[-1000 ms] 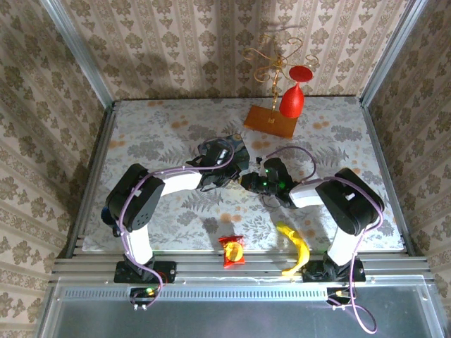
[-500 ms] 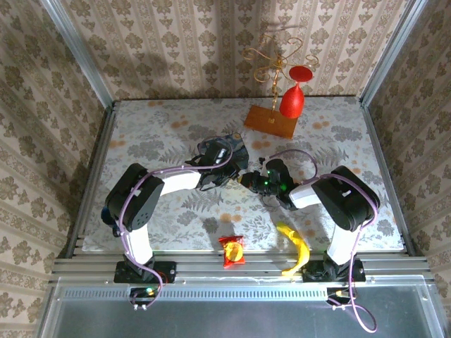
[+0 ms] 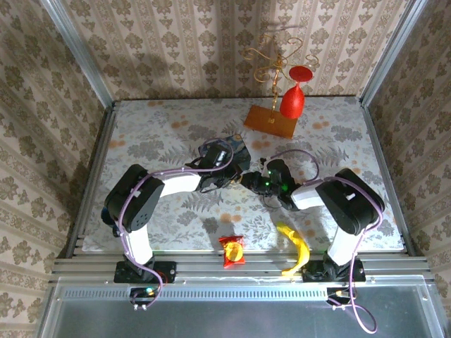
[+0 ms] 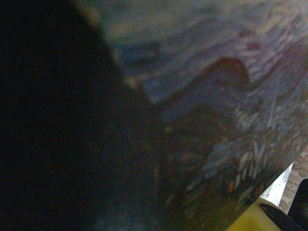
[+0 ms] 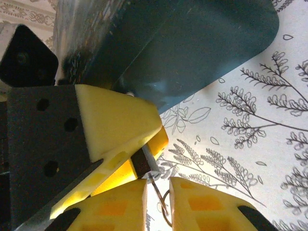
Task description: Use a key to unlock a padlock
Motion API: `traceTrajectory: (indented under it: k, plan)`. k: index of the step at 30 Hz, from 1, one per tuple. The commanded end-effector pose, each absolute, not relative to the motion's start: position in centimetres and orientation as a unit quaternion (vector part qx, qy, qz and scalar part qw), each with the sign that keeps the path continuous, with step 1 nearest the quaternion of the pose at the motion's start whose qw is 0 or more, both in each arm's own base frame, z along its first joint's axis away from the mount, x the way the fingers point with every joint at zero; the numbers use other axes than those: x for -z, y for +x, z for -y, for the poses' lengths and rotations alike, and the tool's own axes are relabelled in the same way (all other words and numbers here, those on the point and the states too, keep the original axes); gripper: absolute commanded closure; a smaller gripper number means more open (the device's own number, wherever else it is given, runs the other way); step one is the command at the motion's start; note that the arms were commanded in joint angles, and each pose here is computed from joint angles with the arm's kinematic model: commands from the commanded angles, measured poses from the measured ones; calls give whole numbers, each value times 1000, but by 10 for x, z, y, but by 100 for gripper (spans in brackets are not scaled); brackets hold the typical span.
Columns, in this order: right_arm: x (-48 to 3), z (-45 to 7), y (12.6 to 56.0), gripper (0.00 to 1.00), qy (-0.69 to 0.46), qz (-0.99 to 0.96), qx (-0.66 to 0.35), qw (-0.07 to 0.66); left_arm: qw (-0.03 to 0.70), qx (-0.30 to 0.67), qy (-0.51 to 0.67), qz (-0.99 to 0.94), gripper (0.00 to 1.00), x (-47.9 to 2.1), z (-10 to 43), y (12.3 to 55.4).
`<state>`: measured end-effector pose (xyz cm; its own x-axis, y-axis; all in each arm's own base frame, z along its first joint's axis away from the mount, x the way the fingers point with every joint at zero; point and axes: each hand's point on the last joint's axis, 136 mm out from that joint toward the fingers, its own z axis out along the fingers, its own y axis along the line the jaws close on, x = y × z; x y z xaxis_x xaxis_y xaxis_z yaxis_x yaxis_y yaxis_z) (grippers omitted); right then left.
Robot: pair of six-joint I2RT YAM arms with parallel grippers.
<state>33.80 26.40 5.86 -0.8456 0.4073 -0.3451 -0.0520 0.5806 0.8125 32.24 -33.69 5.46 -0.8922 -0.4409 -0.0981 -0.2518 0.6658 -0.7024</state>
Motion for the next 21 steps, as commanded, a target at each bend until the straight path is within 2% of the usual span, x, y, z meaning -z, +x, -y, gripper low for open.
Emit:
traceTrajectory:
  k: [1,21]
  plan:
    - [-85,-261,343,80,84,-842,-440,302,114,396,-161,-897,100,-72,353,305]
    - [-76,-242,327,76,25,-884,-346,314,116,403,-162,-893,100,-78,354,308]
